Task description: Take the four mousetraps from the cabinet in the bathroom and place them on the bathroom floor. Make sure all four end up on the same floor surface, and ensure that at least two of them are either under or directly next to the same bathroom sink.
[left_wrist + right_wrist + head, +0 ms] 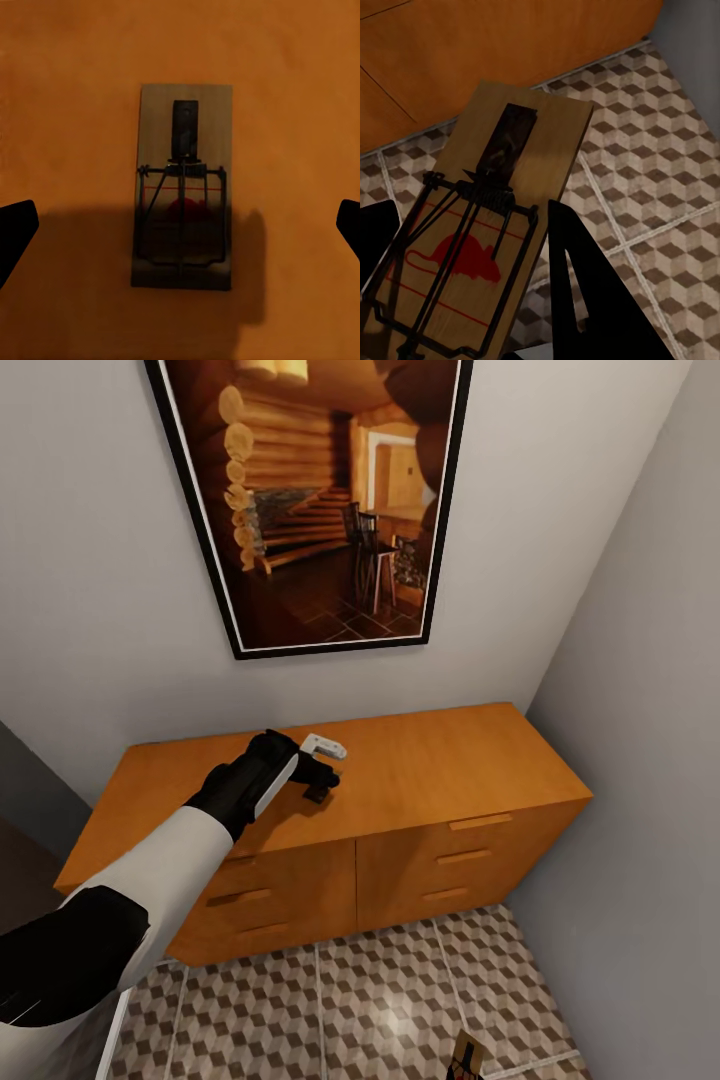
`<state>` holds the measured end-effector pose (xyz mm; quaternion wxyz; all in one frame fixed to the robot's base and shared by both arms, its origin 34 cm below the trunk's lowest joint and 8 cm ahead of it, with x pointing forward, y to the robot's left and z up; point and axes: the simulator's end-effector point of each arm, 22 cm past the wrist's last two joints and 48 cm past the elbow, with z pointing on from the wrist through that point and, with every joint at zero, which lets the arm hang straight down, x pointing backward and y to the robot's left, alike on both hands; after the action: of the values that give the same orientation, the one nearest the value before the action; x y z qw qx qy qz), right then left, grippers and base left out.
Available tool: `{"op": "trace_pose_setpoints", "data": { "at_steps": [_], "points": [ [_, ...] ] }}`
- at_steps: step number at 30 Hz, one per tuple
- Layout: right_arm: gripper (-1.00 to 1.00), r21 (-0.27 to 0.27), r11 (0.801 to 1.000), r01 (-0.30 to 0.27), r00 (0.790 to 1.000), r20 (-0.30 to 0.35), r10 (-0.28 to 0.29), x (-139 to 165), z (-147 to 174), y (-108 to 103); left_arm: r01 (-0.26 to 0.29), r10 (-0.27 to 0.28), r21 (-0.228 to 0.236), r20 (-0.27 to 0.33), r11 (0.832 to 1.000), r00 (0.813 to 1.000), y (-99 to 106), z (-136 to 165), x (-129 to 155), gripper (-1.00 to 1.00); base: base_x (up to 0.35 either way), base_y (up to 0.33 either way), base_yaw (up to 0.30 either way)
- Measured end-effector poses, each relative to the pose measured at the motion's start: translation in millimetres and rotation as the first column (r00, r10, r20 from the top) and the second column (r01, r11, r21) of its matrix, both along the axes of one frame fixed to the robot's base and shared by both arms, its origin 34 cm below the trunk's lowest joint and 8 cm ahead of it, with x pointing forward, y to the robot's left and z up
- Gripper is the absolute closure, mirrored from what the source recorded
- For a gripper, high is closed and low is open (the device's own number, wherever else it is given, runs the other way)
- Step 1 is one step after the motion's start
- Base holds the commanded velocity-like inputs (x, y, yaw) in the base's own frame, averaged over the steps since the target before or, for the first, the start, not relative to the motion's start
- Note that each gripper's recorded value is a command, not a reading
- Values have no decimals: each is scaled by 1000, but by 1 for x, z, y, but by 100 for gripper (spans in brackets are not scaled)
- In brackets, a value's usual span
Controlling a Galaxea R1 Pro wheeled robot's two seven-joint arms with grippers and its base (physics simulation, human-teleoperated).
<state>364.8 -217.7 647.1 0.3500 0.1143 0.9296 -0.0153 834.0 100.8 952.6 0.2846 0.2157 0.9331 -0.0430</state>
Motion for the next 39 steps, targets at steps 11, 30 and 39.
{"op": "trace_pose_setpoints", "data": {
  "at_steps": [11, 30, 39],
  "points": [
    [100, 0, 1000, 0, 1000, 0, 0, 0, 0, 0, 12, -12, 43, 18, 999, 1000, 1, 1, 2, -100, 0, 0, 0],
    [100, 0, 1000, 0, 1000, 0, 0, 0, 0, 0, 13, -13, 51, 9, 999, 1000, 1, -3, 0, -100, 0, 0, 0],
    [100, 0, 1000, 0, 1000, 0, 0, 0, 0, 0, 16, -15, 61, -6, 998, 1000, 1, -9, -4, -100, 0, 0, 0]
  ]
}}
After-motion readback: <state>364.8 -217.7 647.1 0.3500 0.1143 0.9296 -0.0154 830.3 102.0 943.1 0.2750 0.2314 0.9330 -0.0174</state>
